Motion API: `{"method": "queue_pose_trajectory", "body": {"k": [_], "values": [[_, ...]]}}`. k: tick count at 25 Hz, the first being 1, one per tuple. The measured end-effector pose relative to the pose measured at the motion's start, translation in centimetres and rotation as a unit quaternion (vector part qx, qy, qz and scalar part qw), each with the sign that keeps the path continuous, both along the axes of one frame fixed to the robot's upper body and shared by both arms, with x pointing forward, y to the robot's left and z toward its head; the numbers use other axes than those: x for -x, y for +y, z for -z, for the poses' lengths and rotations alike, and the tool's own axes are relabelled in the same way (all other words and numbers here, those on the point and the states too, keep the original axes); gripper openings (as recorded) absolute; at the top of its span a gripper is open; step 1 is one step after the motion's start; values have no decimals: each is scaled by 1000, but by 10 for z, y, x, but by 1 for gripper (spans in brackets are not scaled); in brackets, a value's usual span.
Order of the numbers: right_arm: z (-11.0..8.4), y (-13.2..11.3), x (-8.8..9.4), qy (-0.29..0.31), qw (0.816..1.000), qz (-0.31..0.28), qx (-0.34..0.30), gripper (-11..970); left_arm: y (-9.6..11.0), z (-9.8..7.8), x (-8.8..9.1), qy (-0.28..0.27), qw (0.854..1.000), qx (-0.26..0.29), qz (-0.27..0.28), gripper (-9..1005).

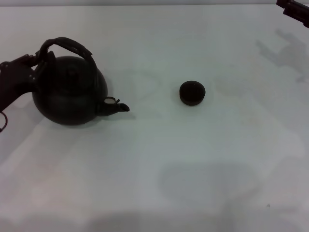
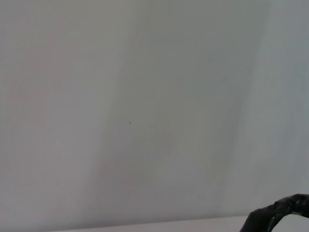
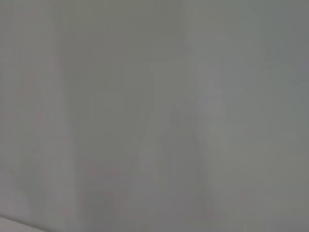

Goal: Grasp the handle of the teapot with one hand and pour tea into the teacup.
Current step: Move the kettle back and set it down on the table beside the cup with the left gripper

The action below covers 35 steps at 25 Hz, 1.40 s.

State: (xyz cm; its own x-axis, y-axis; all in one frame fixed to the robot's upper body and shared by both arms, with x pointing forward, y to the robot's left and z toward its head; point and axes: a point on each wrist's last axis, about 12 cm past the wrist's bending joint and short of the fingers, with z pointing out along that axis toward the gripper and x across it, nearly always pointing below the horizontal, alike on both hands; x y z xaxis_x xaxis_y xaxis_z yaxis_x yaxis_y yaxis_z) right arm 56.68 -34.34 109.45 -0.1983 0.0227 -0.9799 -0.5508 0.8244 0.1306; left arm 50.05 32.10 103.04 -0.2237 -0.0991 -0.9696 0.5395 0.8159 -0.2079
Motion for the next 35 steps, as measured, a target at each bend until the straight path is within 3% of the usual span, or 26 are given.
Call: {"method": "queue_pose_trajectory", "body": {"k": [12, 22, 35], "values": [[0, 0, -1, 0, 1000, 3, 3, 816, -2, 16, 3, 22, 999, -20, -25, 172], [-1, 1, -4, 0, 1000, 4, 4, 817, -2, 19, 0, 31, 999, -25, -36, 123], [-2, 0, -7, 0, 1000, 10, 10, 817, -2, 22, 2, 40, 998, -30, -37, 170]]}}
